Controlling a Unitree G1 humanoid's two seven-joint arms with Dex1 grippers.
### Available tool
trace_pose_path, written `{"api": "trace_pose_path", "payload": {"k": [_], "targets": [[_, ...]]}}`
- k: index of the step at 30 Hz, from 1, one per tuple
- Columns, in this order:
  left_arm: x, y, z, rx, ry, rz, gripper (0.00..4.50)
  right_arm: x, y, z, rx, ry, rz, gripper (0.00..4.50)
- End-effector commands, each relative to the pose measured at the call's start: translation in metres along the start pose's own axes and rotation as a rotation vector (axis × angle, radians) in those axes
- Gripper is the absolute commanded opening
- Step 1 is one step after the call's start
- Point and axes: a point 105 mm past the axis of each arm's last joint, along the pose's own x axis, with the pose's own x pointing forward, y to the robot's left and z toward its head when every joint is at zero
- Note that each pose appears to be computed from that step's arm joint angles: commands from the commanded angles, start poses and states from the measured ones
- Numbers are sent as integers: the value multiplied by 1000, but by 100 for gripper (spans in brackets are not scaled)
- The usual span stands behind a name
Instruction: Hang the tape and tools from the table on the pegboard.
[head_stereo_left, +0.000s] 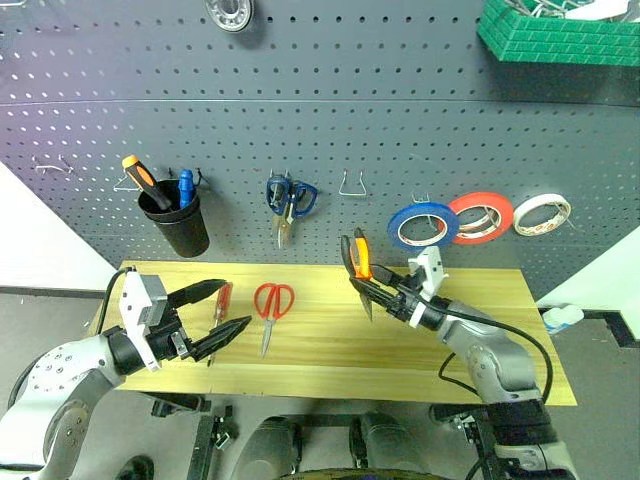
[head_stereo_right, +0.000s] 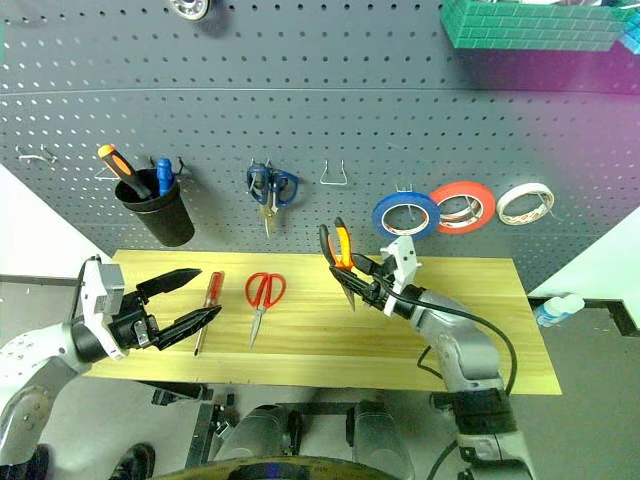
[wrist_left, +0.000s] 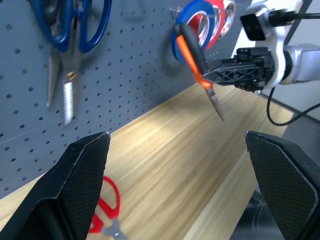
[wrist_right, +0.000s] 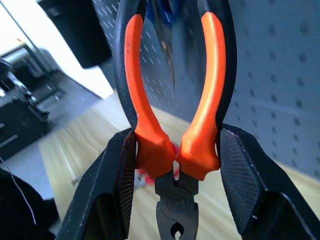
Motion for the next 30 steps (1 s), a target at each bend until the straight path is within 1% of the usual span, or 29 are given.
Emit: {"api": "trace_pose_path", "payload": {"k": [1, 4, 8, 14, 20, 24, 26, 30], "targets": [[1, -1, 14, 35, -33, -2, 450, 2, 11, 34, -83, -134, 45, 206], [3, 0, 14, 33, -45, -1, 450, 5, 11, 48, -94, -191, 42, 206], [5, 2, 14, 35, -60, 2, 450, 8, 20, 67, -111, -264, 89, 206], [4, 9, 11, 41, -89, 21, 450, 17, 26, 87, -145, -324, 124, 206], [3, 13, 3, 42, -98, 26, 450, 38, 22, 110, -165, -400, 71, 206], [3, 15, -1, 47, -105, 23, 450, 55, 18, 120, -181, -440, 35, 206], [3, 16, -2, 49, -109, 22, 450, 62, 15, 127, -159, -472, 19, 206], [1, 16, -7, 50, -105, 21, 450, 76, 7, 137, -180, -510, -49, 206]]}}
